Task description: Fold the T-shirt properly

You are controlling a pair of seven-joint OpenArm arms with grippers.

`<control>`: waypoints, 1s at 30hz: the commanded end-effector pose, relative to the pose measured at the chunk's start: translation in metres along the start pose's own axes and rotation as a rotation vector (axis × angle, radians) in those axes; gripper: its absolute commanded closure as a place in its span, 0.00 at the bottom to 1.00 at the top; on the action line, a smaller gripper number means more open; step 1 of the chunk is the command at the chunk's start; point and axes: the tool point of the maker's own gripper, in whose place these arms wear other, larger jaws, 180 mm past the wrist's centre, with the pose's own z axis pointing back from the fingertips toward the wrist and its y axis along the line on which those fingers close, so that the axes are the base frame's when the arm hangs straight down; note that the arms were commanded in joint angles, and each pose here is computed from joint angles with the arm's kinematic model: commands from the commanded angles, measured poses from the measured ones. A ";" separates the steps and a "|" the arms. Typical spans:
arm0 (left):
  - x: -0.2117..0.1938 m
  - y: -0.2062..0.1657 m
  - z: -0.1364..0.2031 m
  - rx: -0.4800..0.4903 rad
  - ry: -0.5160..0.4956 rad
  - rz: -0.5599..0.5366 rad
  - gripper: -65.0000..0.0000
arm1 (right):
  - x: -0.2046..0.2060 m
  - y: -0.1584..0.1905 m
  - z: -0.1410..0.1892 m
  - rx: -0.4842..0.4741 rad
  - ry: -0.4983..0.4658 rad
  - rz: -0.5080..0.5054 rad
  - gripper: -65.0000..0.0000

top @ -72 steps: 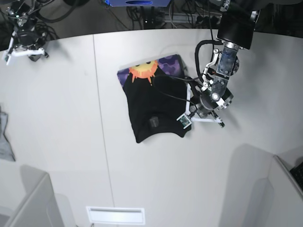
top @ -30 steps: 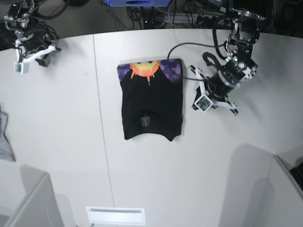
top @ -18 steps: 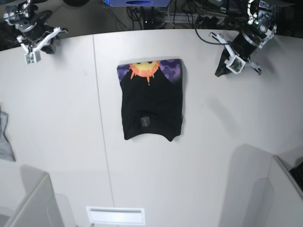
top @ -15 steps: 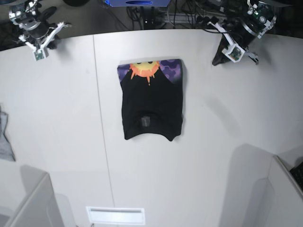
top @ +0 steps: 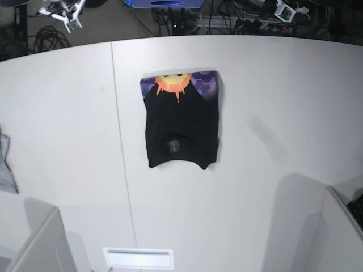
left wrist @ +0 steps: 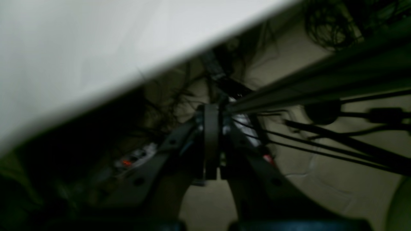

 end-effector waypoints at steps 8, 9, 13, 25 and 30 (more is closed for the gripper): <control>-0.095 -0.015 0.015 0.071 0.077 0.252 1.00 | -0.072 0.044 -0.033 0.134 0.217 0.015 1.00; -0.105 -0.016 0.014 0.085 0.082 0.277 1.00 | -0.077 0.050 -0.039 0.152 0.237 0.020 1.00; -0.137 -0.024 0.007 0.090 0.137 0.276 1.00 | -0.104 0.065 -0.068 0.211 0.343 0.063 1.00; -0.200 -0.068 -0.052 0.033 0.328 0.380 1.00 | -0.137 0.107 -0.139 0.323 0.448 0.075 1.00; -0.210 -0.067 -0.078 -0.008 0.400 0.380 1.00 | -0.145 0.117 -0.159 0.327 0.396 -0.025 1.00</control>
